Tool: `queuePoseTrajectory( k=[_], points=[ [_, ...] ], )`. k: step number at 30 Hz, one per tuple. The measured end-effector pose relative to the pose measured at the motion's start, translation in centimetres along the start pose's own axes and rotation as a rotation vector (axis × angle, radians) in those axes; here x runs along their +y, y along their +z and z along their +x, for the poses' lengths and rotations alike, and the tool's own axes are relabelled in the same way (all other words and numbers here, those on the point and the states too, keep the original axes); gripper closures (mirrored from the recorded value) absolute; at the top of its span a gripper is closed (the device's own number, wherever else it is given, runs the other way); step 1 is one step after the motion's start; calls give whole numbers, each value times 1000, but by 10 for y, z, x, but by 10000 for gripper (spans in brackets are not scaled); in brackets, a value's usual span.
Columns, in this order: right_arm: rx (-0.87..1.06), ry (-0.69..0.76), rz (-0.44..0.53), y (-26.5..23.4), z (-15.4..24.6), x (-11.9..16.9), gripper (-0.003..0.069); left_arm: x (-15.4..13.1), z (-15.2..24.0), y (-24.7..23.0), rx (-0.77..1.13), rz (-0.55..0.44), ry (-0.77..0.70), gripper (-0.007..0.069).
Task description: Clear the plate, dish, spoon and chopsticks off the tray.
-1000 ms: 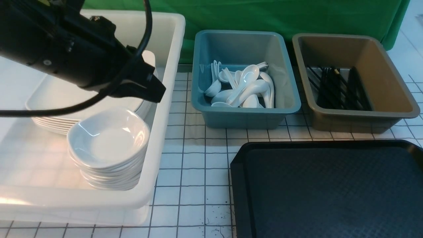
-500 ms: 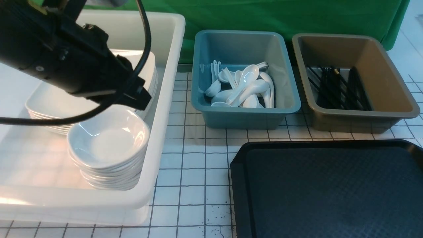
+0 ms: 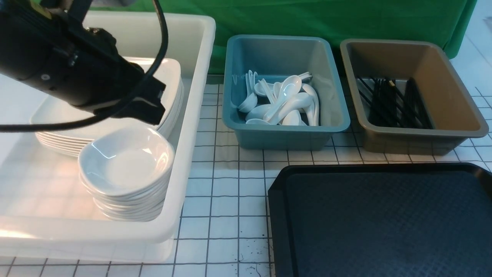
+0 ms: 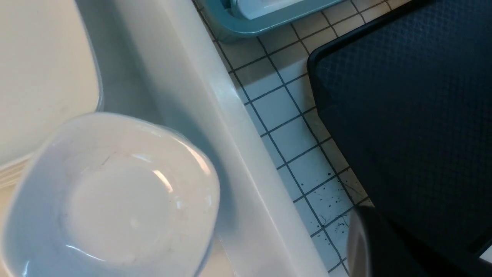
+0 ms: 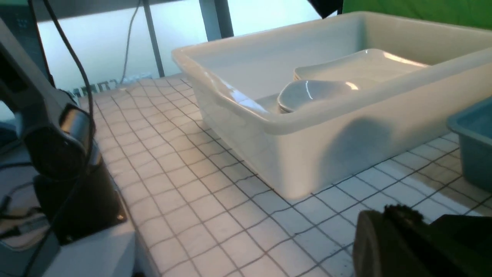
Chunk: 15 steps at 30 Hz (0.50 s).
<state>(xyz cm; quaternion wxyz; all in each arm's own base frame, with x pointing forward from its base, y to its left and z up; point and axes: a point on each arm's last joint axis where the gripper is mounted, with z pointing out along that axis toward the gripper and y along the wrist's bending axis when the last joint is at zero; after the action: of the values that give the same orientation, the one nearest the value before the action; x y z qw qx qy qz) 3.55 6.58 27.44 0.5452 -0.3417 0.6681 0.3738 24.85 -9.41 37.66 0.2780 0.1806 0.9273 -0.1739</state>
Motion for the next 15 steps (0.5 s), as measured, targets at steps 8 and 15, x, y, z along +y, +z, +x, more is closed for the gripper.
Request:
queuePoseTrajectory(
  k=[8,15],
  points=[
    [44,123,88,4,24,-9,575,0,0,0,-2,0,-42,621],
    [52,122,355,-3,57,-30,557,0,1,0,10,2,-43,621]
  ],
)
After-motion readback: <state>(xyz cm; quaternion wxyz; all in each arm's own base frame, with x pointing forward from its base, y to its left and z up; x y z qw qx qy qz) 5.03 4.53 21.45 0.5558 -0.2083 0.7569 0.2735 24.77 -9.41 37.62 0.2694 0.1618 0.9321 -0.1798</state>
